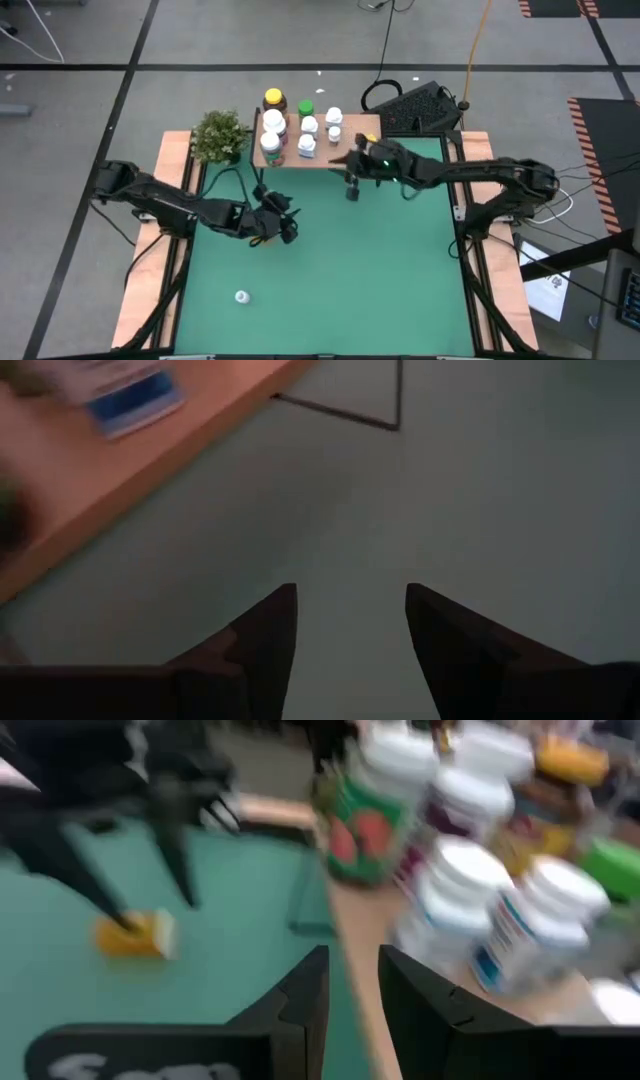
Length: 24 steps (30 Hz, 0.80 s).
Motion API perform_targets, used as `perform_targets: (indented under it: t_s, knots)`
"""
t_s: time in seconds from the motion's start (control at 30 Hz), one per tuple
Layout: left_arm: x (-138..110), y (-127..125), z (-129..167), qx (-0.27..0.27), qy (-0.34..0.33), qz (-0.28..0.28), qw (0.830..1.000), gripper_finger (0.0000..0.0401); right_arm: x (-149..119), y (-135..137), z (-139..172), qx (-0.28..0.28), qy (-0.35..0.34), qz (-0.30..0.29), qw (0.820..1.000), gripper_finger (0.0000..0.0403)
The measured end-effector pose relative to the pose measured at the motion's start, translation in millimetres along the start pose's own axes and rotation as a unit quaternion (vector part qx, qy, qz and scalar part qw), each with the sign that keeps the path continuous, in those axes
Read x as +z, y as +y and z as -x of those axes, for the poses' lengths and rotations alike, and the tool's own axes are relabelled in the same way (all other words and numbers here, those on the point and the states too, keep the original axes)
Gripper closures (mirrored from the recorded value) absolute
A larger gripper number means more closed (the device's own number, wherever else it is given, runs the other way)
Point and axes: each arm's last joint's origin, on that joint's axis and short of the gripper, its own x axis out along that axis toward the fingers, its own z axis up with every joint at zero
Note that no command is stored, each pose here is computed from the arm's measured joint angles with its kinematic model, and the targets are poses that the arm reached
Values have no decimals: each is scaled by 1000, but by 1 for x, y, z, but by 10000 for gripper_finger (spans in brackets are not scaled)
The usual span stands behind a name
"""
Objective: Pick and place medicine bottles onto shelf by color
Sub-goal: Put the orange pill bottle on the shelf
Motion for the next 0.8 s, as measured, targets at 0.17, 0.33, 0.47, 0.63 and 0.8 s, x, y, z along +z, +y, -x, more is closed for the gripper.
perform_targets:
  t_s: [0.17,0.33,0.47,0.63,0.8]
  knots:
    - [-2,1,23,-13,12,64,998,210,3,22,29,17,-83,-7,996,321]
    - [-17,0,32,-7,70,133,989,210,19,30,58,32,-121,-3,992,321]
    - [-32,4,40,37,118,200,972,210,27,37,75,49,-129,5,990,321]
    - [-43,6,48,71,143,249,955,210,32,44,85,67,-136,4,988,308]
    - [-43,-3,45,41,145,256,955,210,32,50,84,81,-131,-9,988,261]
